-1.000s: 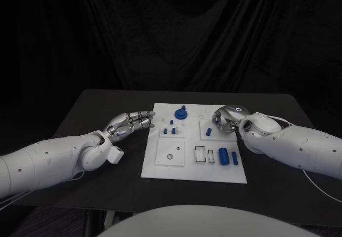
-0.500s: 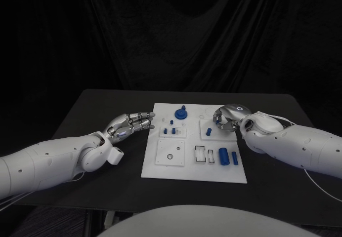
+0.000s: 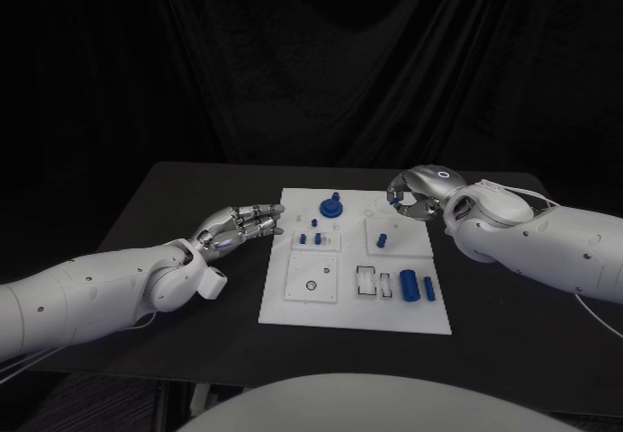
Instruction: Assemble the parts on the task board
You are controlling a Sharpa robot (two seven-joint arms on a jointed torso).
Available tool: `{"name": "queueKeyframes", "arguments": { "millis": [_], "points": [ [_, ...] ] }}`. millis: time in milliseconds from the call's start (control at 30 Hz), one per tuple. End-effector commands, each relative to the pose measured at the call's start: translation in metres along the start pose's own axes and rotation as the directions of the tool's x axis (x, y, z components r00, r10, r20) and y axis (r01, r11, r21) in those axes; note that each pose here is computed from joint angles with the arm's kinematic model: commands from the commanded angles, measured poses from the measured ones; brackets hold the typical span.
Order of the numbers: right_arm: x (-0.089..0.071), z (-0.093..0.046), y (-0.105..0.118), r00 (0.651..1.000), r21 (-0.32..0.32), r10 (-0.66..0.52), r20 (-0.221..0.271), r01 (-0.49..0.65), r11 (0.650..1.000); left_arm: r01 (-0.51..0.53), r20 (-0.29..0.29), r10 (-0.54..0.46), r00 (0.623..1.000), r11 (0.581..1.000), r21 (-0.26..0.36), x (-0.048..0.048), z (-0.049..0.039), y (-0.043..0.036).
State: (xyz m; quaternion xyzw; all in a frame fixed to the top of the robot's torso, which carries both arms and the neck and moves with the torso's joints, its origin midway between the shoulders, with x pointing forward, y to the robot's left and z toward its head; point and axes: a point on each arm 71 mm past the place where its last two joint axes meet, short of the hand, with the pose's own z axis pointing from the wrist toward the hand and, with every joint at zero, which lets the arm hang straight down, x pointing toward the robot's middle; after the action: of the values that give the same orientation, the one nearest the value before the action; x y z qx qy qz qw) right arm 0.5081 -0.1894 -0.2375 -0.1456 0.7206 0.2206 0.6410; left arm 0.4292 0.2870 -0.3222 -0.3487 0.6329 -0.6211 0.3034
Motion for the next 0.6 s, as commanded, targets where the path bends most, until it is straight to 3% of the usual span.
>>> {"name": "queueKeyframes", "arguments": {
  "millis": [33,367,600],
  "points": [
    [-0.002,-0.005,0.015,1.0,-0.02,0.013,-0.009,-0.013,1.0,0.015,-0.005,-0.015,1.0,0.98,0.196,0.0018,0.0,-0.0134],
    [0.014,-0.025,0.088,0.989,-0.178,0.071,-0.129,-0.094,0.98,0.019,-0.008,-0.018,1.0,0.981,0.192,0.0027,0.0002,-0.0117],
    [0.031,-0.026,0.115,0.983,-0.234,0.039,-0.18,-0.081,0.969,0.024,-0.013,-0.022,1.0,0.982,0.188,0.0043,0.0013,-0.011]
  ]
}}
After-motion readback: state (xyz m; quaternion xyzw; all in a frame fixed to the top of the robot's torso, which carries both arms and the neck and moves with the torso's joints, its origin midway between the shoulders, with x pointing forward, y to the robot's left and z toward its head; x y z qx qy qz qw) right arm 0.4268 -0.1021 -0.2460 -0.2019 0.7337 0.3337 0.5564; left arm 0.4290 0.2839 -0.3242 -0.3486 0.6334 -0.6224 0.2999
